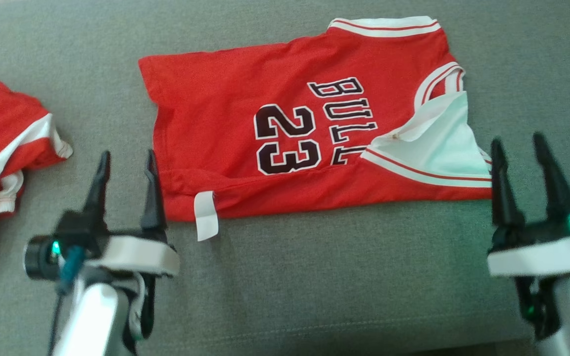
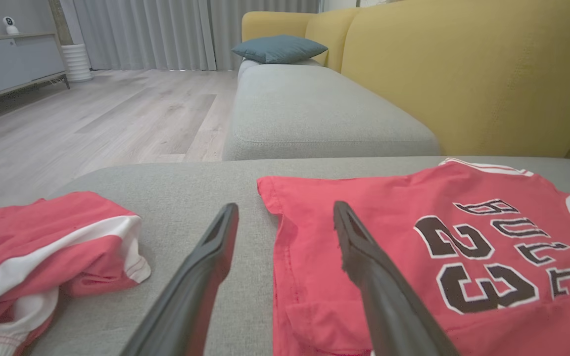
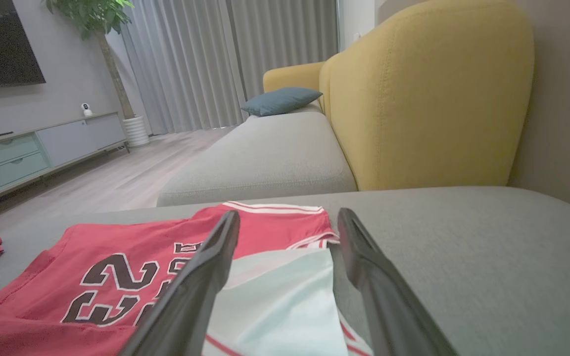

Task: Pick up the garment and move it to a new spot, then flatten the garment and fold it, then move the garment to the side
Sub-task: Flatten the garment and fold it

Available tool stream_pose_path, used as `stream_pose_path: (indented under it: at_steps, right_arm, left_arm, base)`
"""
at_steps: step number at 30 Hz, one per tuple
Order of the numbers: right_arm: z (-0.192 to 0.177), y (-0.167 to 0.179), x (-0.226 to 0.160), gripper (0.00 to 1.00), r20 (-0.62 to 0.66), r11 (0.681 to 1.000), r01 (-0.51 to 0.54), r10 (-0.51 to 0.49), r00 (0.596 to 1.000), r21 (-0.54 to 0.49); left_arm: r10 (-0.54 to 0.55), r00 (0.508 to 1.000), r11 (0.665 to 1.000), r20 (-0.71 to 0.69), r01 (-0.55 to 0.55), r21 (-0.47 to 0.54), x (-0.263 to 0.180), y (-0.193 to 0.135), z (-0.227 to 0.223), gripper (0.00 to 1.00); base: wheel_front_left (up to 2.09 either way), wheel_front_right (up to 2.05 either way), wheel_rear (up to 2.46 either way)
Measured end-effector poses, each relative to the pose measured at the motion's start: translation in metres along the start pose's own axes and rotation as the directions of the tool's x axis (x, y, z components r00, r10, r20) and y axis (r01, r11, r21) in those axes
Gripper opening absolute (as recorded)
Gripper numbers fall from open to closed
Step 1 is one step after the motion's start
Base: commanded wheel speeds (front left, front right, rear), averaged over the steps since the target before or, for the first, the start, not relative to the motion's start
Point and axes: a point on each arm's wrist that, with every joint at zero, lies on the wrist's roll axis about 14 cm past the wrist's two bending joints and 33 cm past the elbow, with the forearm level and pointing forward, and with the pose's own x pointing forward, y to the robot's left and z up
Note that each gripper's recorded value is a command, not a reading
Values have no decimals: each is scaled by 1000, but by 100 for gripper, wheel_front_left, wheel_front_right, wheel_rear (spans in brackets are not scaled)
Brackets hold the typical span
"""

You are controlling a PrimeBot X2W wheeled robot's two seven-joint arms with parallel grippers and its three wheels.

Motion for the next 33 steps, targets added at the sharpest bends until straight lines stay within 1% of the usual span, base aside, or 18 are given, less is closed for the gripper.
stream_pose_path:
  at_steps: [3, 7, 14, 21, 23, 27, 33]
  right_arm:
    - [-7, 4, -15, 100, -23, 1000, 13, -12, 1000, 12]
    - [-10, 9, -26, 100, -41, 999, 22, -21, 999, 25]
    - [-5, 10, -29, 100, -38, 999, 20, -19, 999, 27]
    - [-14, 10, -32, 100, -81, 999, 26, -23, 996, 30]
    - [-24, 7, -33, 100, -129, 999, 35, -31, 991, 30]
    - [-51, -6, -40, 100, -249, 998, 67, -61, 967, 16]
    - [-85, -23, -49, 100, -398, 994, 108, -95, 912, 10]
  left_arm:
    - [-21, 1000, 999, -1, 21, 32, -8, -8, -2, 100]
    - [-7, 1000, 999, -29, 8, 51, -20, -6, -11, 100]
    - [5, 1000, 998, -26, -3, 63, -29, -5, -9, 100]
    - [9, 999, 999, -33, -7, 53, -31, -6, -11, 100]
    - [-2, 998, 999, -61, 5, 50, -32, -7, -20, 100]
    - [-11, 986, 1000, -167, 15, 19, -38, -8, -50, 100]
    - [-1, 954, 1000, -300, -7, -25, -39, -5, -84, 100]
  base:
    - [0, 0, 0]
    - [0, 0, 0]
    - [0, 0, 0]
    - [0, 0, 0]
    - [0, 0, 0]
    - [0, 0, 0]
    - [0, 0, 0]
